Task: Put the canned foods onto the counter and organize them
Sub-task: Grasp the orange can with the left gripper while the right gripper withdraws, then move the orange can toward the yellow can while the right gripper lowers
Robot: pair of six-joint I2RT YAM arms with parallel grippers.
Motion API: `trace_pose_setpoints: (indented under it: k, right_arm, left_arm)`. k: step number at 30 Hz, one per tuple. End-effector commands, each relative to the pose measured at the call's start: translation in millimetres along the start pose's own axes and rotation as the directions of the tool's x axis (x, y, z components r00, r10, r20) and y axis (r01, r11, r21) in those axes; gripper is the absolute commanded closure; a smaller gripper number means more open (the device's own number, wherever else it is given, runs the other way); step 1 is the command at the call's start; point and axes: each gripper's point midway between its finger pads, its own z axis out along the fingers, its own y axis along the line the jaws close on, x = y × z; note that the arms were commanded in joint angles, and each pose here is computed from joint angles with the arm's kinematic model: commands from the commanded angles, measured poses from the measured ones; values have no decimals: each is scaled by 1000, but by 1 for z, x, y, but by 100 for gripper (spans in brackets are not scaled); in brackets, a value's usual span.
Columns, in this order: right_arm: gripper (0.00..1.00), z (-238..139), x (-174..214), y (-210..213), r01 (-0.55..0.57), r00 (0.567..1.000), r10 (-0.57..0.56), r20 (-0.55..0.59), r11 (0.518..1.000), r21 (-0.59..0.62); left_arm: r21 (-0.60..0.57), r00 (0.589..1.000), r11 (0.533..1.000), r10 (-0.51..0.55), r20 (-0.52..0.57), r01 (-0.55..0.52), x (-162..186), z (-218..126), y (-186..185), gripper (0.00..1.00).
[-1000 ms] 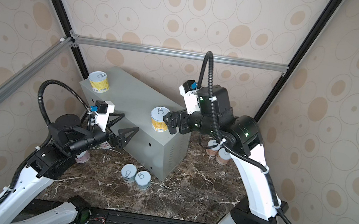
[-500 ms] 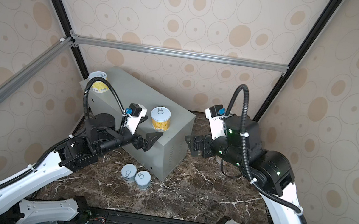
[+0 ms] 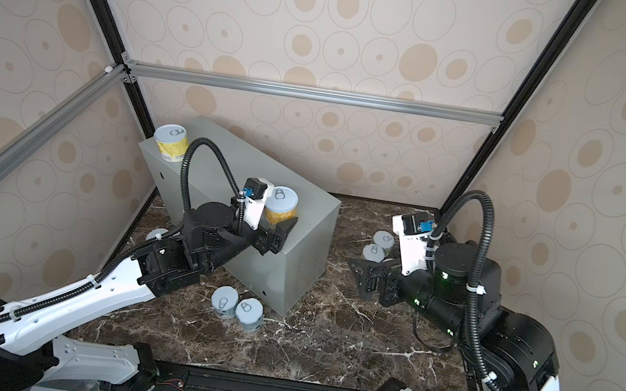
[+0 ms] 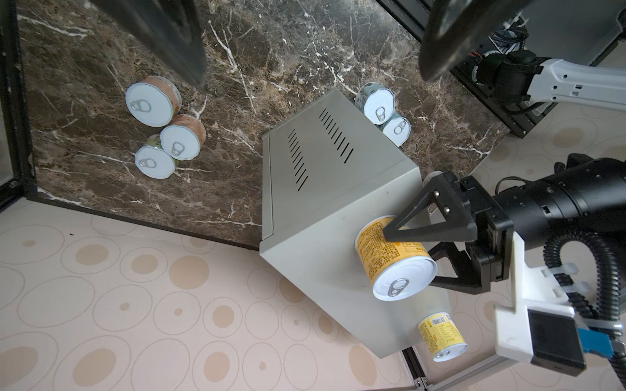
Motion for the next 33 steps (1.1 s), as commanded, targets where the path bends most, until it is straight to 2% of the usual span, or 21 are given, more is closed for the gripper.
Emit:
trace_pose_setpoints:
  k: [1,13,19,33]
  right_arm:
    - [0,0,6,-6,0,1000,0,-12,1000,25]
    - [0,-1,15,-9,6,999,-5,-32,999,36]
    - [0,3,18,-8,6,998,-5,-55,999,32]
    - [0,30,37,-1,-3,986,6,-165,1000,14]
  left_arm:
    - [-85,994,995,-50,92,58,-31,-2,11,10]
    - [-290,992,952,-77,96,102,-22,17,35,24]
    - [-421,993,904,-22,114,69,-30,16,56,27]
    - [-579,982,799,-73,174,162,-38,23,156,28]
